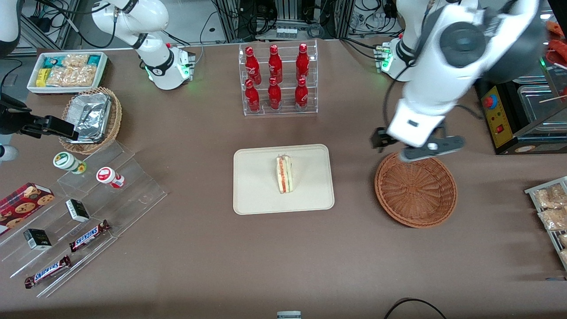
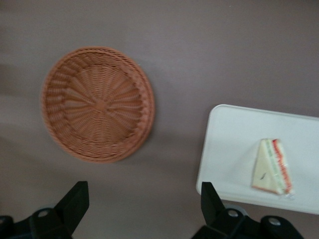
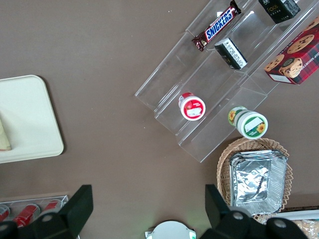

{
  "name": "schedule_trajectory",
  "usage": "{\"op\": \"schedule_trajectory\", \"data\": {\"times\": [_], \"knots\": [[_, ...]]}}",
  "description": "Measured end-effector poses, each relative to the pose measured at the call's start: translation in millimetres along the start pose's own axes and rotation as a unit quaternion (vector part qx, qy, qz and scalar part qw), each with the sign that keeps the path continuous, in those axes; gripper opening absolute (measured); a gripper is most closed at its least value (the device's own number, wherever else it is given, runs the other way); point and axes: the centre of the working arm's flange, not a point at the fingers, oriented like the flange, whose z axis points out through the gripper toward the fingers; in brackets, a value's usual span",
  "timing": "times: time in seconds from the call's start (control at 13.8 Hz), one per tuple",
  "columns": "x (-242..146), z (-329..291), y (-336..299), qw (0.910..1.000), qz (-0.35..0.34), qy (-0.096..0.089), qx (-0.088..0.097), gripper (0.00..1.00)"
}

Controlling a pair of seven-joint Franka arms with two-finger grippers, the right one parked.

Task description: Place sandwich from basket to tray

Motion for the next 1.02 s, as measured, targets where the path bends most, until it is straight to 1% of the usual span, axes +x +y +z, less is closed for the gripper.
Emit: {"op": "schedule_trajectory", "data": {"times": [0.22,0.36,0.51,0.8,1.02], "knots": [[19.3,-13.4,-76.3,0.9989,0.043,-0.015,-0.002,1.00],[28.9,-18.1,-118.7,0.9980,0.059,-0.019,-0.006,1.00],[32.2,-23.1,-147.9,0.9966,0.080,-0.020,-0.008,1.00],[29.0,-34.2,-178.8,0.9929,0.116,-0.020,-0.017,1.00],[27.7,-33.3,-171.1,0.9916,0.126,-0.021,-0.018,1.00]]}}
